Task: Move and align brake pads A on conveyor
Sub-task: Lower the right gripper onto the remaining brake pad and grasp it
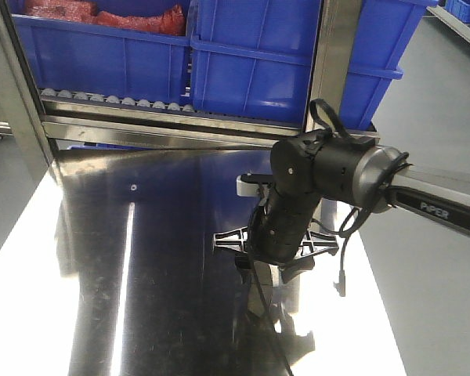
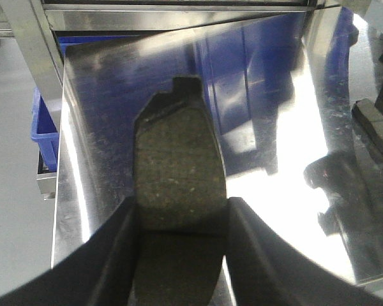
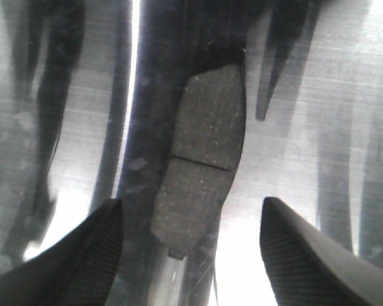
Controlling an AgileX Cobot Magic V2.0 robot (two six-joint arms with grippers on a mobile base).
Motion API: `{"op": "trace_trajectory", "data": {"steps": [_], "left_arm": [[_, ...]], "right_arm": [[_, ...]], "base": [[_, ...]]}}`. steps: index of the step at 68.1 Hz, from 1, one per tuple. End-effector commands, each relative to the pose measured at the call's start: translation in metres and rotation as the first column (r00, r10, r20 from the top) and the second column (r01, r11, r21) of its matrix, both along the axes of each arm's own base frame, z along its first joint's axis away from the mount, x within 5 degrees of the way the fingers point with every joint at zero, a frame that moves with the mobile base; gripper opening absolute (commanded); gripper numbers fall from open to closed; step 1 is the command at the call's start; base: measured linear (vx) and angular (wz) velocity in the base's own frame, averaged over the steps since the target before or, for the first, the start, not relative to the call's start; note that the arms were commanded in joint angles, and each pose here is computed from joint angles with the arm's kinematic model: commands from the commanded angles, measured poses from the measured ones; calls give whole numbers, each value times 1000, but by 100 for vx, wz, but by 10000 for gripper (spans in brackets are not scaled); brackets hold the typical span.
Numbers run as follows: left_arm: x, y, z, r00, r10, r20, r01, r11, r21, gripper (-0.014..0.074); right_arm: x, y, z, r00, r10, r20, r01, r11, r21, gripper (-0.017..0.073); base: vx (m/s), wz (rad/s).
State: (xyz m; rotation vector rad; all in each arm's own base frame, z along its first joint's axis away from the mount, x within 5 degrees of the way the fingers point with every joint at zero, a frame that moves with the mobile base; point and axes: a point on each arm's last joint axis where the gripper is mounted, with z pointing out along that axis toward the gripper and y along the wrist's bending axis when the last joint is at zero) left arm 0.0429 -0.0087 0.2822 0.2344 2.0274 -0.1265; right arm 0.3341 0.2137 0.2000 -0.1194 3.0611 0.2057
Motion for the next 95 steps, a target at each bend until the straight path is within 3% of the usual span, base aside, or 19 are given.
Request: {"op": "trace_trajectory", "data": {"steps": [1, 5, 44, 79, 87, 95], "left_arm": [[3, -1, 16, 993, -1, 115, 5, 1000, -31, -6], [3, -1, 16, 993, -1, 115, 5, 1000, -31, -6], [3, -1, 16, 993, -1, 115, 5, 1000, -31, -6], [3, -1, 16, 993, -1, 115, 5, 1000, -31, -6], [3, -1, 16, 993, -1, 115, 5, 1000, -31, -6], [3, -1, 16, 993, -1, 115, 5, 1000, -31, -6]], "right_arm": [[4, 0, 23, 998, -7, 66, 6, 1000, 14, 468], [6, -1, 21, 998, -13, 64, 13, 1000, -8, 468], [14, 4, 14, 998, -28, 62, 28, 1000, 2, 468], [16, 7, -12, 1000, -24, -9, 23, 999, -39, 464], [15, 6, -12, 1000, -16, -24, 15, 999, -43, 411], [15, 6, -13, 1000, -2, -30, 0, 999, -47, 260]], "base": [[0, 0], [0, 0], [0, 0], [0, 0], [0, 0], [0, 0]]}}
